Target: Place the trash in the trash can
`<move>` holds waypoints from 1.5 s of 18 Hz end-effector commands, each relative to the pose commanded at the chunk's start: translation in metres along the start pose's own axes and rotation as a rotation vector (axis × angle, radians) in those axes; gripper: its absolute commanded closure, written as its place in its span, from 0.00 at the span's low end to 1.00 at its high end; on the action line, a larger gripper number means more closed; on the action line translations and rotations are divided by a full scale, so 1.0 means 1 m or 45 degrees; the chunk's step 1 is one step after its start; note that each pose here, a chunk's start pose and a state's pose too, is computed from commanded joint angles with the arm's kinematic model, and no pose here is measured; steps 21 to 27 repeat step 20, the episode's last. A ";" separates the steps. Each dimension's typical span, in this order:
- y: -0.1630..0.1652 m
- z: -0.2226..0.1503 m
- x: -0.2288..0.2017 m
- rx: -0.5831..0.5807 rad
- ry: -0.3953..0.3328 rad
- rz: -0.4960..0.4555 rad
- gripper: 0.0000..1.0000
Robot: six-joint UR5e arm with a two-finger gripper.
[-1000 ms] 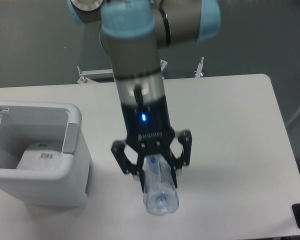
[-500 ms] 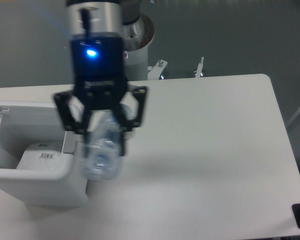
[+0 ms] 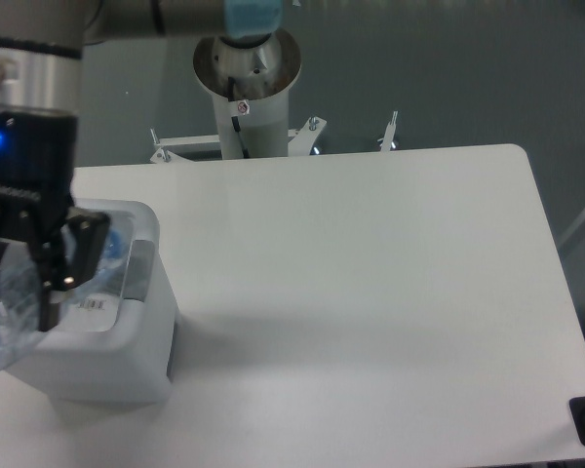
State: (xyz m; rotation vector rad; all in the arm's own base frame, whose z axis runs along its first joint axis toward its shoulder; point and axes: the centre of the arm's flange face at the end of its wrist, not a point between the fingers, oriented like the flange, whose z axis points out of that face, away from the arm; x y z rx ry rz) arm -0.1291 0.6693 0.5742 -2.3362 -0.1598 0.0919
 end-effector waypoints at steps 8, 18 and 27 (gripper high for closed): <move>0.028 0.014 0.006 -0.080 0.010 0.003 0.00; 0.049 -0.020 -0.102 -0.180 -0.353 0.107 0.00; 0.051 -0.028 -0.108 -0.177 -0.365 0.095 0.00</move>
